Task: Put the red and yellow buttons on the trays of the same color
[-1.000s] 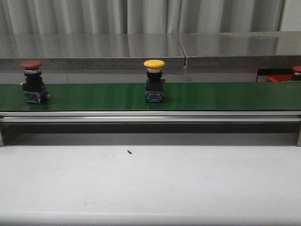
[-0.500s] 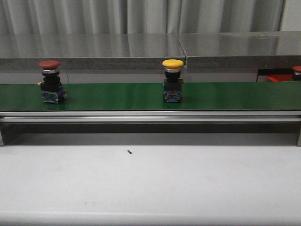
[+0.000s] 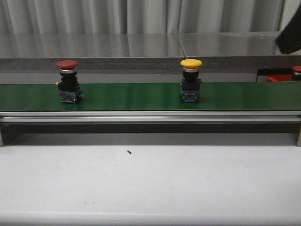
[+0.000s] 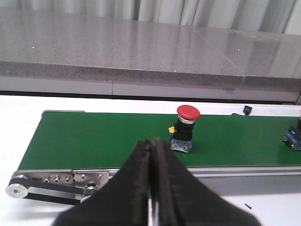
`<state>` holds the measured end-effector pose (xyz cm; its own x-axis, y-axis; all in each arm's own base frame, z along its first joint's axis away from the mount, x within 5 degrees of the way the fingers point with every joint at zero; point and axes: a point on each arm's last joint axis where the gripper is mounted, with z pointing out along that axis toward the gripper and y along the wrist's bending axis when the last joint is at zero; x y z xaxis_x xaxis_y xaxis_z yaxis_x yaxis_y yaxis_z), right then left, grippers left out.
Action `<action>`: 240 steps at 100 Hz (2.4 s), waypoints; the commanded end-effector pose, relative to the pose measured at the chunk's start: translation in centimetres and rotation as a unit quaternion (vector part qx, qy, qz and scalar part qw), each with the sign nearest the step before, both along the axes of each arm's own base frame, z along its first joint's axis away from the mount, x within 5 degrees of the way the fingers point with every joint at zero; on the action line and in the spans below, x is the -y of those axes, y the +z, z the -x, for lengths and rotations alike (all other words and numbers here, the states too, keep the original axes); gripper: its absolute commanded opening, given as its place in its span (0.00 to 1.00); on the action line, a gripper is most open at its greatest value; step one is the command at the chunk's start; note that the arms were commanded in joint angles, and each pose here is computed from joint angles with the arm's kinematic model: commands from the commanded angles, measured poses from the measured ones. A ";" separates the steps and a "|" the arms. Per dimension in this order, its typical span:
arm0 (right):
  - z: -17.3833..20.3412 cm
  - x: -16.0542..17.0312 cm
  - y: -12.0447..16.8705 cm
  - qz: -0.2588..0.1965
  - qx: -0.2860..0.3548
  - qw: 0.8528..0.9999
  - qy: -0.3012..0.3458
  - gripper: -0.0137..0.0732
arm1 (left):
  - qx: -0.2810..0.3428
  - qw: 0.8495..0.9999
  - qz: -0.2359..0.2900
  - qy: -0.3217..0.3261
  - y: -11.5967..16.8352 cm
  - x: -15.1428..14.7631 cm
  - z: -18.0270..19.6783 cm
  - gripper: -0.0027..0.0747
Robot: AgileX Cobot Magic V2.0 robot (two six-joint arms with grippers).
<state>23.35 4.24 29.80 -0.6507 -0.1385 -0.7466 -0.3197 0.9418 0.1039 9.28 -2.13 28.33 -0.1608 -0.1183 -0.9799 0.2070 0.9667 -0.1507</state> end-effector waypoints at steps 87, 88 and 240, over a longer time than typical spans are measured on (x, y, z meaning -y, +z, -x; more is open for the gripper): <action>-14.7 -4.5 -2.2 0.012 -0.014 0.999 0.042 0.37 | 0.038 0.999 0.012 0.017 1.4 -0.3 -0.1 0.01; -14.7 -4.5 -2.2 0.012 -0.016 0.999 0.042 0.36 | 0.038 0.999 0.012 0.017 1.4 -0.3 -0.1 0.01; -1.7 24.3 -5.7 -0.026 -0.091 0.885 -0.457 0.31 | 0.038 0.999 0.012 0.017 1.4 -0.3 -0.1 0.01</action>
<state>24.55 -19.22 23.23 -0.6206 0.5706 -0.5379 0.5995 0.7874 0.1435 9.29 -2.12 28.34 -0.1592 -0.1179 -0.9802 0.2062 0.9670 -0.1498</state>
